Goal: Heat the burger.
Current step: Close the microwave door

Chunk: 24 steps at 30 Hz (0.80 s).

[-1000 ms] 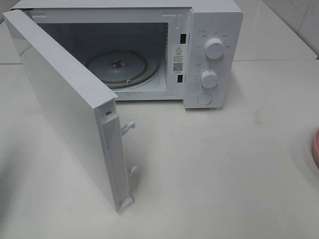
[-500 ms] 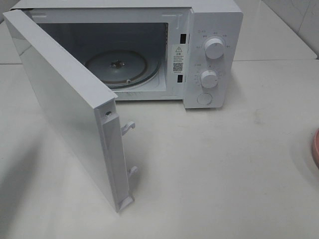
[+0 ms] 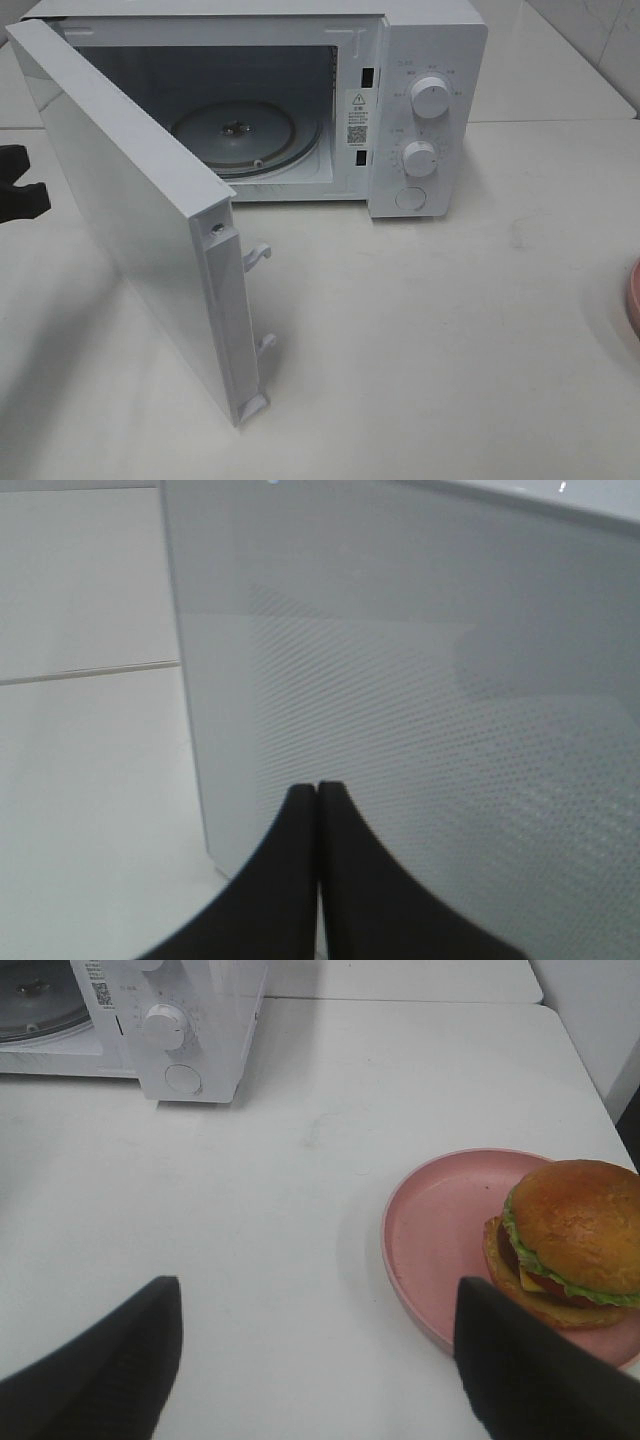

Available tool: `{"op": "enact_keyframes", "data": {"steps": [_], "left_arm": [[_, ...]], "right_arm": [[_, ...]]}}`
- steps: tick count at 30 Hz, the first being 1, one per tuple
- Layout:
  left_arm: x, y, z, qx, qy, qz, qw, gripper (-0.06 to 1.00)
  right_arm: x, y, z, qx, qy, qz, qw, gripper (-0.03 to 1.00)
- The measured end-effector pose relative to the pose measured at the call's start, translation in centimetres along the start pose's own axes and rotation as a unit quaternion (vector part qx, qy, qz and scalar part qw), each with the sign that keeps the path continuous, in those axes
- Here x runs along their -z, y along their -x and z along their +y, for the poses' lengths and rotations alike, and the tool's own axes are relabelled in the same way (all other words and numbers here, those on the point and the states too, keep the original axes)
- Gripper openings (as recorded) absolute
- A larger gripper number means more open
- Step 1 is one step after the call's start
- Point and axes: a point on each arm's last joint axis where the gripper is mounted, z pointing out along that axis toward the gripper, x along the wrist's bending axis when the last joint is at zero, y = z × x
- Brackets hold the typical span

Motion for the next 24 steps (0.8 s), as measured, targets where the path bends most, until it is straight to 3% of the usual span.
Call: {"op": "enact_keyframes", "data": {"steps": [6,10,24], "left_arm": [[-2.2,2.0,0.3,0.001,0.0,-0.034,0.999,0.0],[-2.8,2.7,0.1,0.016,-0.006,-0.035,0.999,0.0],[-6.6,8.6,0.9,0.017,0.005,-0.077,0.997,0.0]], "right_arm": [[0.0,0.0,0.0,0.0,0.0,0.0,1.0,0.74],[0.0,0.0,0.0,0.0,0.0,0.0,1.0,0.74],[0.0,0.0,0.0,0.0,0.0,0.0,1.0,0.74]]}}
